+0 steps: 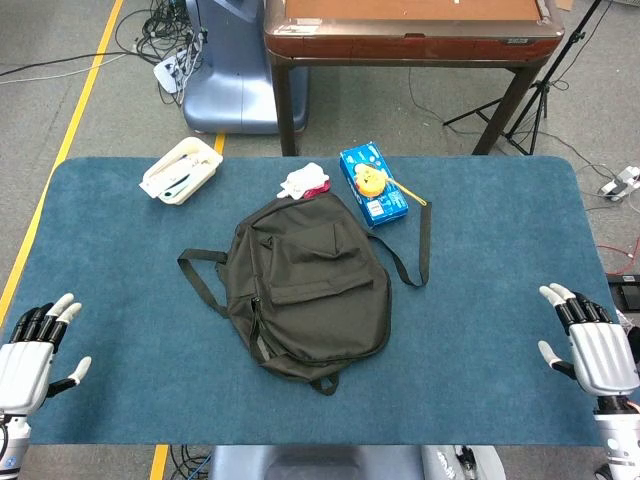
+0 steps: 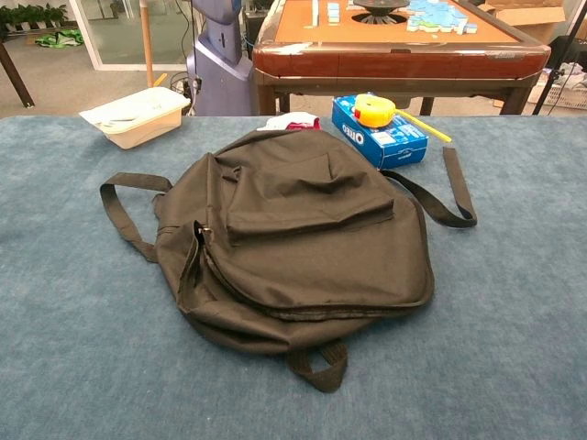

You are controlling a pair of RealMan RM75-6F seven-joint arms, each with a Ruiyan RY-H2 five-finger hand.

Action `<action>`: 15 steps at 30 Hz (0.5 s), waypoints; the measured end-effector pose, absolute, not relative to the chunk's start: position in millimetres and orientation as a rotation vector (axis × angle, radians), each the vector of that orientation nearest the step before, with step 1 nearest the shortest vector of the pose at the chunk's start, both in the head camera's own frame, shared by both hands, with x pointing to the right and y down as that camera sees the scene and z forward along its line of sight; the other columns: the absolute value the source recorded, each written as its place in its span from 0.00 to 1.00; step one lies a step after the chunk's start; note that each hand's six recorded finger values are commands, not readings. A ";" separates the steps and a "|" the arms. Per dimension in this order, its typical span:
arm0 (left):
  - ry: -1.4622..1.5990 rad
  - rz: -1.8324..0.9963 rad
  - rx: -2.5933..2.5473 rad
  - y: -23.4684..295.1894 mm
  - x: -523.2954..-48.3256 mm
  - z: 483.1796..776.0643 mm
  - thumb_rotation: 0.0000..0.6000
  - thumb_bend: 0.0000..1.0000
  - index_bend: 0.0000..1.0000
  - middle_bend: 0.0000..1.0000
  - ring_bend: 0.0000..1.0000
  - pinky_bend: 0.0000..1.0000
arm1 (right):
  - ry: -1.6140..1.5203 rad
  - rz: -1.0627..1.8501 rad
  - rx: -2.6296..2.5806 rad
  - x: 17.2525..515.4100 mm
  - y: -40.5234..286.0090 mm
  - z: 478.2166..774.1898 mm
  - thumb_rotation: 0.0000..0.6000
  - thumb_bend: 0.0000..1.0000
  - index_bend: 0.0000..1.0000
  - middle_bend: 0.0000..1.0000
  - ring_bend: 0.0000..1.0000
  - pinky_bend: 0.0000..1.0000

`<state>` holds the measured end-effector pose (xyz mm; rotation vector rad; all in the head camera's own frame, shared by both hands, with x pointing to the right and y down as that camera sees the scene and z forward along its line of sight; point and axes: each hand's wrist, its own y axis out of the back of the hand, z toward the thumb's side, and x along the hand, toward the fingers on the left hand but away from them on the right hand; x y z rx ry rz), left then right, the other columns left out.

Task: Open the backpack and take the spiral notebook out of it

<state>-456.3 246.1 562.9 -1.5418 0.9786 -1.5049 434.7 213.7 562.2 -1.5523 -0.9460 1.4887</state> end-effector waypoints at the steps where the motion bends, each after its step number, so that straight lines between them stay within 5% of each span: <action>1: 0.978 -1.506 -1.545 246.7 -456.2 563.3 1.00 0.25 0.13 0.09 0.08 0.07 | -0.942 1.490 -1.556 434.4 214.4 562.6 1.00 0.26 0.17 0.16 0.16 0.28; 15: 0.982 -1.498 -1.556 249.1 -455.1 558.5 1.00 0.25 0.13 0.09 0.09 0.07 | -0.880 1.386 -1.653 407.4 210.4 559.8 1.00 0.26 0.17 0.16 0.16 0.28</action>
